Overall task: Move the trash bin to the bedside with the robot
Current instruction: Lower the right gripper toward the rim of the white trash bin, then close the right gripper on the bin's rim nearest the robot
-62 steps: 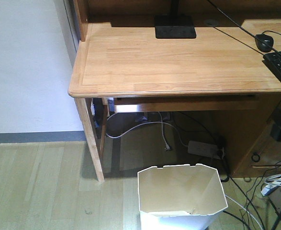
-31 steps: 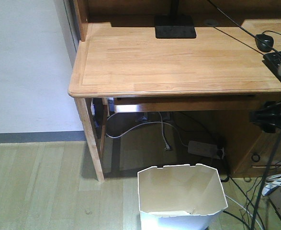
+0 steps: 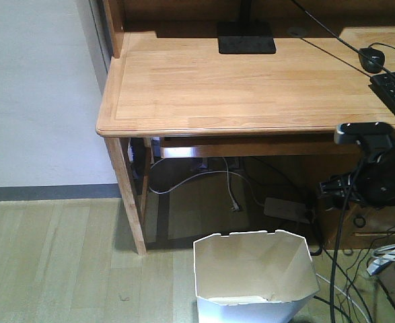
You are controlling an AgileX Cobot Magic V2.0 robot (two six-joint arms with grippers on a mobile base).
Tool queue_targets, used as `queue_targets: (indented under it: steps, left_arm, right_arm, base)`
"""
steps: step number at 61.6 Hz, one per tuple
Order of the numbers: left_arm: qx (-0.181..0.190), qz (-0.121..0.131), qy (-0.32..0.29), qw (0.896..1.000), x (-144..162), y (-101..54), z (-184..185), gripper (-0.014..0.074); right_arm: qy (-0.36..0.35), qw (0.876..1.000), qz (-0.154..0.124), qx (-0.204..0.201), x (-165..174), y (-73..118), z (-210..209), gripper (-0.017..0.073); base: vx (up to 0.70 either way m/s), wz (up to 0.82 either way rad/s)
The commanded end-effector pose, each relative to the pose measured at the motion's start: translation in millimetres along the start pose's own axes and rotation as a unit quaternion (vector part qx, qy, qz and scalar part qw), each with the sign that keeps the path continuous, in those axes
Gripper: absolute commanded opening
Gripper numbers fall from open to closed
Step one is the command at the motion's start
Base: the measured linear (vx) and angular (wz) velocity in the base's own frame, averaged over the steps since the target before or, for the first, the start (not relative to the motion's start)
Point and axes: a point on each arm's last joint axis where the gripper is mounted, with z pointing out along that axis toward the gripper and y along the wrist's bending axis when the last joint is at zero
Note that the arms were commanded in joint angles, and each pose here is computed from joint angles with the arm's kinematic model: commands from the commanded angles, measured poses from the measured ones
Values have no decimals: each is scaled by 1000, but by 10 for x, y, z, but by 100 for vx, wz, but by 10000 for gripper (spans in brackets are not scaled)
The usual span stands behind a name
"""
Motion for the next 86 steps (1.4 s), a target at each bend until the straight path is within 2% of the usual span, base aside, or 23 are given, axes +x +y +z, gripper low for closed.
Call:
queue_targets:
  steps: [1, 11, 20, 29, 42, 47, 64, 73, 86]
  left_arm:
    - [2, -2, -32, 999, -6, -3, 2, -6]
    - [2, -2, -32, 999, -6, -3, 2, -6]
    - [2, -2, -32, 999, -6, -3, 2, -6]
    - [2, -2, -32, 999, -6, -3, 2, -6]
    - [2, -2, -32, 999, -6, -3, 2, -6]
    - [2, -2, -32, 999, -6, -3, 2, -6]
    - [2, -2, -32, 999, -6, -3, 2, -6]
    - [2, -2, -32, 999, -6, -3, 2, -6]
    - [2, -2, -32, 999, -6, -3, 2, -6]
  right_arm:
    - [-17, 1000, 1, 6, -125, -42, 100, 493]
    - [29, 1000, 0, 3, -197, -75, 442, 507]
    - [41, 999, 6, 3, -302, -106, 730, 514]
    - [66, 998, -1, 6, -373, -155, 1051, 516]
    - [104, 994, 37, -2, -418, -366, 1514, 519]
    - [113, 993, 42, -5, -404, -419, 1666, 528]
    - [130, 991, 23, -9, -350, -451, 2180, 573]
    - [133, 991, 2, -9, -313, -470, 2430, 575]
    - [136, 991, -8, -8, -231, -491, 2782, 574]
  base:
    - [0, 0]
    - [0, 0]
    - [0, 0]
    - [0, 0]
    - [0, 0]
    - [0, 0]
    - [0, 0]
    - [0, 0]
    - [0, 0]
